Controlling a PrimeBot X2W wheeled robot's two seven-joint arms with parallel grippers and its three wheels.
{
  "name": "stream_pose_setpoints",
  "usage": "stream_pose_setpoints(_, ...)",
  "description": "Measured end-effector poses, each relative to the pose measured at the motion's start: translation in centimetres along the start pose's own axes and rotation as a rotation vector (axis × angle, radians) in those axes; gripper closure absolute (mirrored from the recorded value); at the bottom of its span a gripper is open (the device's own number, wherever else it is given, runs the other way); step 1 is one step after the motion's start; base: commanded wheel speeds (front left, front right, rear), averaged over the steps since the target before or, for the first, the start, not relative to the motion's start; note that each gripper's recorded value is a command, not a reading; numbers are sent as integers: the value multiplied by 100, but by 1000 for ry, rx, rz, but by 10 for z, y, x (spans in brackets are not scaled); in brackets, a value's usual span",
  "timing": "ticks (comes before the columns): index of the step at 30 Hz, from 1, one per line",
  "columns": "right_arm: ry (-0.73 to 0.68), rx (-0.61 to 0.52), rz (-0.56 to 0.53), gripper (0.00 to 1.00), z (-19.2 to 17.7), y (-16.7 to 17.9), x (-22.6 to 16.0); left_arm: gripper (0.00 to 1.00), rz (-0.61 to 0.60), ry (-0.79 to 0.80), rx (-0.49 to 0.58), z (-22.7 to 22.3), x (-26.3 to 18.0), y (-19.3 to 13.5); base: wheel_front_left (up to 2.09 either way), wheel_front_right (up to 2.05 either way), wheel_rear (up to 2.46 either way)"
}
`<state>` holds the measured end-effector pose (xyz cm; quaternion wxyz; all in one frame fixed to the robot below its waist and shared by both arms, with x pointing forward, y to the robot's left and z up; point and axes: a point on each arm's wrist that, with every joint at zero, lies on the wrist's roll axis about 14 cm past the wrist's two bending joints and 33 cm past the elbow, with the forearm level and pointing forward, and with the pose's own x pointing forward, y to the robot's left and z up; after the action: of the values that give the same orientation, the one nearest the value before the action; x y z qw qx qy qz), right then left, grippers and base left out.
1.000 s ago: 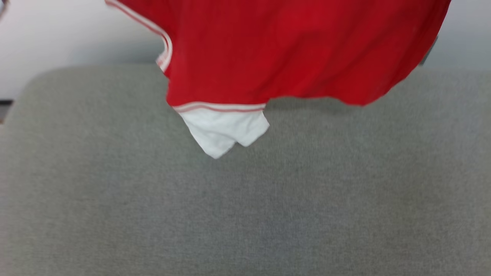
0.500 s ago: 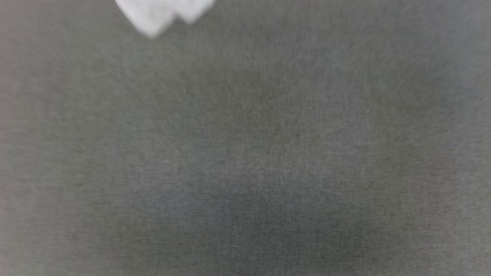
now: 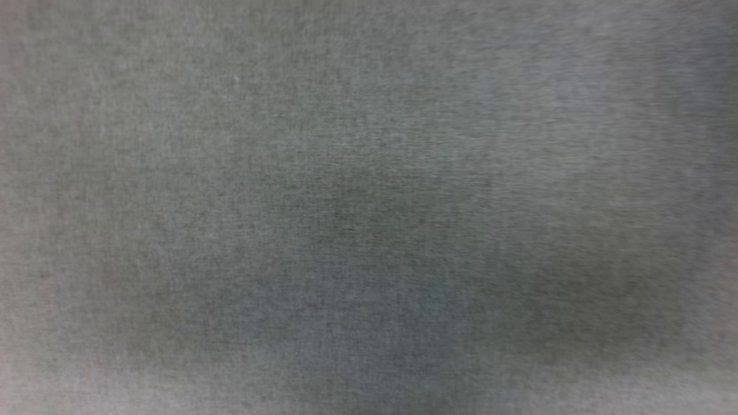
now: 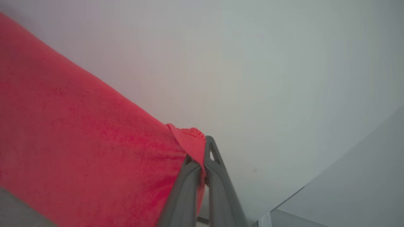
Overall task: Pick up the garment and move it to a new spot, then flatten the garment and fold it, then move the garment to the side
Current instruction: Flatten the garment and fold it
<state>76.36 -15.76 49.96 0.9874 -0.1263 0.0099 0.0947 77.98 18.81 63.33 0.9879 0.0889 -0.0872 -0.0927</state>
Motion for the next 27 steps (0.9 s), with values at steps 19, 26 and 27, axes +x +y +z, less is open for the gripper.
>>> stream_pose_setpoints(19,77,81,110,100,-21,60,-26,100,-81,393,-33,-100,-100,-9,0,0,0)
stream_pose_setpoints(26,127,126,139,100,-22,70,-74,100,-113,561,-56,-110,-178,-6,0,0,0)
stream_pose_setpoints(27,134,133,145,100,-23,72,-82,100,-116,591,-64,-113,-191,-6,0,0,0)
